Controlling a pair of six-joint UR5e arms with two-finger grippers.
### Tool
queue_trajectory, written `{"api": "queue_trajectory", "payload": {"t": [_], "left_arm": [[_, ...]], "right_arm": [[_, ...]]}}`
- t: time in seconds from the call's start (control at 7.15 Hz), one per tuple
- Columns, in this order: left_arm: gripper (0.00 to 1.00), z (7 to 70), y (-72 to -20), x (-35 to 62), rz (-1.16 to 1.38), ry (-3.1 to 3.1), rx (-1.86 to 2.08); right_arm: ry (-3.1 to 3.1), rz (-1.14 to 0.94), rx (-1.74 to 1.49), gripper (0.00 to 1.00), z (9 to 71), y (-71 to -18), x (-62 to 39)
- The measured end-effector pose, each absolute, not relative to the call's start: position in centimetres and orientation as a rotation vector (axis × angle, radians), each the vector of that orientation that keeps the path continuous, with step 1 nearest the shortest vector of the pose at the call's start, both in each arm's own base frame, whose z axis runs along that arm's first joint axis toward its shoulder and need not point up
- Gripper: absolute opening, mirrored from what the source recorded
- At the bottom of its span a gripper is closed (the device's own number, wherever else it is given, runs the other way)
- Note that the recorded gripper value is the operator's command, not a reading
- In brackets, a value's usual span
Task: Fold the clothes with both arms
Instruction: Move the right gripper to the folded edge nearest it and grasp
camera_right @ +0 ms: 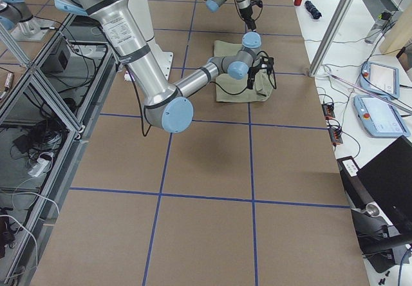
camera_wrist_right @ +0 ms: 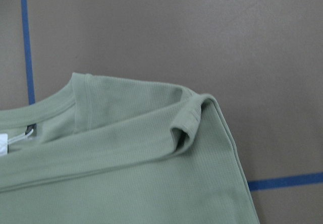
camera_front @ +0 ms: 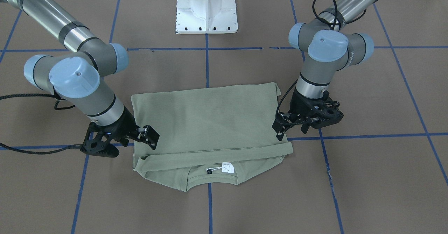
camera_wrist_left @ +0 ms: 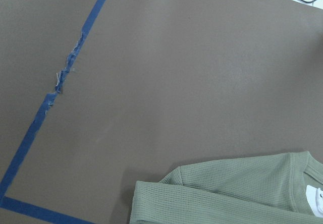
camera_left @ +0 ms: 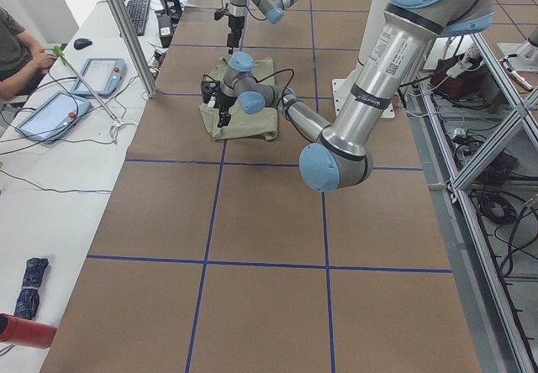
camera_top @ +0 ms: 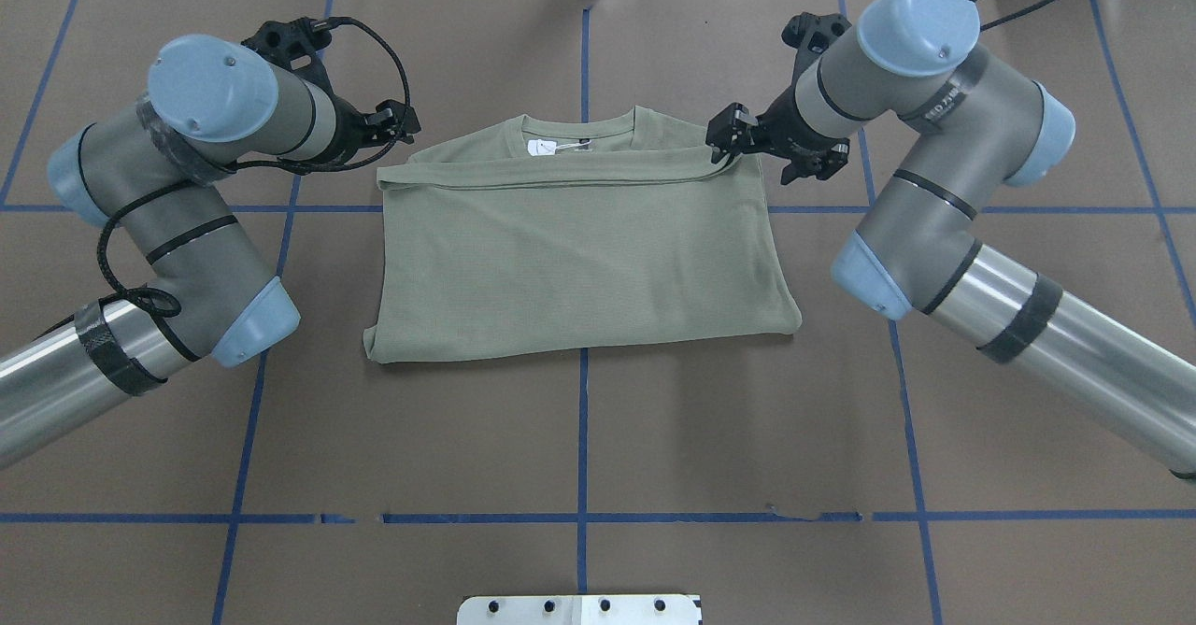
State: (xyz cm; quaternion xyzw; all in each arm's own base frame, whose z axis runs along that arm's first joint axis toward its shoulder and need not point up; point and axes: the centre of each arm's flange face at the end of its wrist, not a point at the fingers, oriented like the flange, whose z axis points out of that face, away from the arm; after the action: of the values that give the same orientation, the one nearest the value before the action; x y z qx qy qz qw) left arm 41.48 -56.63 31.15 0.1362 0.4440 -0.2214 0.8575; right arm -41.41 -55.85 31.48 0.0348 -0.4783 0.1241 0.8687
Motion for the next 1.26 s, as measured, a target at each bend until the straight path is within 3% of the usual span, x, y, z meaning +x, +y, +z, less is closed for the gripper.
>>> {"api": "queue_trajectory", "payload": {"t": [0.56, 0.7, 0.84, 1.12, 1.26], "left_arm": [[1.0, 29.4, -55.9, 41.1, -0.457, 0.962, 0.306], [1.0, 29.3, -55.8, 41.1, -0.456, 0.964, 0.307], [1.0, 29.4, -55.8, 41.1, -0.455, 0.963, 0.307], [1.0, 29.5, -55.8, 41.1, -0.454, 0.962, 0.305], [1.0, 29.6, -55.8, 41.0, -0.454, 0.96, 0.305]], "right_arm": [[-0.944, 0.224, -0.014, 0.99, 37.8, -47.3, -42.6], [-0.935, 0.21, -0.026, 0.89, 38.3, -46.4, -43.4], [-0.929, 0.2, -0.036, 0.6, 38.7, -45.7, -43.9], [-0.927, 0.186, -0.049, 0.15, 39.0, -45.1, -44.3], [-0.927, 0.178, -0.052, 0.0, 39.4, -44.8, -44.2]]}}
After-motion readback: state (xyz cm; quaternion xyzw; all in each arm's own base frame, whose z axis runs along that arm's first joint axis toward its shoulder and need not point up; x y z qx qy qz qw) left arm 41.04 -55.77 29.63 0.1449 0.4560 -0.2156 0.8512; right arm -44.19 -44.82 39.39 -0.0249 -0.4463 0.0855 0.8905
